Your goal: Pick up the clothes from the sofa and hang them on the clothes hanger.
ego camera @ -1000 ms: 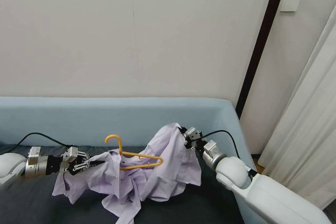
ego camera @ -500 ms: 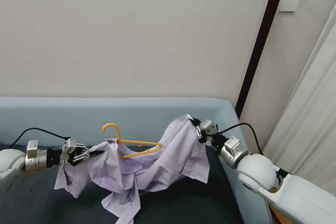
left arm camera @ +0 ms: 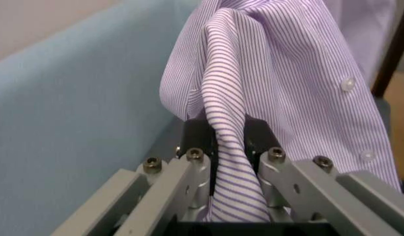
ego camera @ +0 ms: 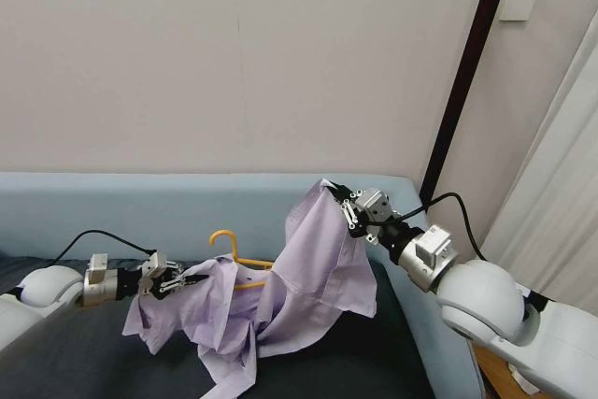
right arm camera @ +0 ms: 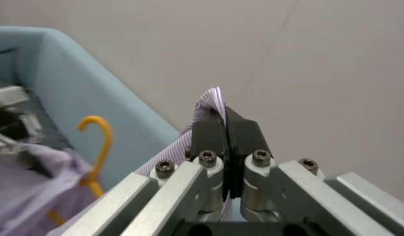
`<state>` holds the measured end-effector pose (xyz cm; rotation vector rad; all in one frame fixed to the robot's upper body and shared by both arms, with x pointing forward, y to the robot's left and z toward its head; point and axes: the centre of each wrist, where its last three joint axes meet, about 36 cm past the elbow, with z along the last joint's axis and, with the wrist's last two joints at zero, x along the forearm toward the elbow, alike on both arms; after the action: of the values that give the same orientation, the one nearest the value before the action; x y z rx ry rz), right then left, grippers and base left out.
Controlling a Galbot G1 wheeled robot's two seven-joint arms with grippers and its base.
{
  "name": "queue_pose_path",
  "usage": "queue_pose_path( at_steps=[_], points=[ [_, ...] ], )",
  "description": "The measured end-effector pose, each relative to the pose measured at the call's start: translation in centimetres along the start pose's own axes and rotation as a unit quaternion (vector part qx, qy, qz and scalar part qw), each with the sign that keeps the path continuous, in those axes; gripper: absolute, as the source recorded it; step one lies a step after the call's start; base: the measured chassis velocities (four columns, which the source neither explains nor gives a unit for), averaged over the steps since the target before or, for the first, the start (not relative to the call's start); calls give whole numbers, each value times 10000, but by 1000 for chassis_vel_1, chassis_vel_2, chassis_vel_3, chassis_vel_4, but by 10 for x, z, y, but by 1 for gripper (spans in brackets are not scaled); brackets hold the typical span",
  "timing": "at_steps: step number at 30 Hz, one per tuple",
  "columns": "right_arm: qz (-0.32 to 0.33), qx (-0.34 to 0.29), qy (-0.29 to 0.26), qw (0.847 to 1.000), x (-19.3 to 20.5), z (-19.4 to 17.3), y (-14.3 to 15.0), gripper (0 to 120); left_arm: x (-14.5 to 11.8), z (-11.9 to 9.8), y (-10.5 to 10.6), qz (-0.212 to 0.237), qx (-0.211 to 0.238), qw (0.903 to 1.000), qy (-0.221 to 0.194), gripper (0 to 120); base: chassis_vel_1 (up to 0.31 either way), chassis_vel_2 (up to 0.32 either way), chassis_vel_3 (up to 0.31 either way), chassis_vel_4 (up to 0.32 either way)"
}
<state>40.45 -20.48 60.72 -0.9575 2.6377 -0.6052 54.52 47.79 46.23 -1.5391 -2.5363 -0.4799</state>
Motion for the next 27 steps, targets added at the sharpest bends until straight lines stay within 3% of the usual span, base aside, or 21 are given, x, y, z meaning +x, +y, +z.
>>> queue_pose_path(
  at_steps=[3, 6, 15, 17, 18, 21, 22, 25, 27],
  points=[
    [-143, 105, -96, 9998, 9, -5, 5, 0, -18, -14, 4, -177, 55, 9995, -256, 7, 0, 0, 0, 0],
    [-413, 410, -317, 9978, 26, -8, 15, 0, -37, -44, 19, -605, 109, 9955, -726, 7, 0, 0, 0, 0],
    [-669, 704, -699, 9928, 48, -12, 32, 0, -16, -116, 61, -1079, -55, 9865, -1231, 7, 0, 0, 0, 0],
    [-678, 687, -667, 9931, 51, -4, 38, 0, -8, -137, 68, -1012, -157, 9861, -1309, 7, 0, 0, 0, 0],
    [-678, 687, -667, 9931, 51, -4, 38, 0, -8, -137, 68, -1012, -157, 9861, -1309, 7, 0, 0, 0, 0],
    [-659, 733, -575, 9935, 51, 17, 43, 0, -7, -173, 74, -790, -317, 9857, -1455, 7, 0, 0, 0, 0],
    [-659, 733, -575, 9935, 51, 17, 43, 0, -7, -173, 74, -790, -317, 9857, -1455, 7, 0, 0, 0, 0],
    [-631, 729, -372, 9946, 51, 45, 52, 0, -15, -213, 80, -612, -458, 9842, -1599, 7, 0, 0, 0, 0],
    [-638, 785, -306, 9944, 53, 56, 55, 0, -17, -221, 80, -557, -501, 9842, -1602, 7, 0, 0, 0, 0]
  ],
)
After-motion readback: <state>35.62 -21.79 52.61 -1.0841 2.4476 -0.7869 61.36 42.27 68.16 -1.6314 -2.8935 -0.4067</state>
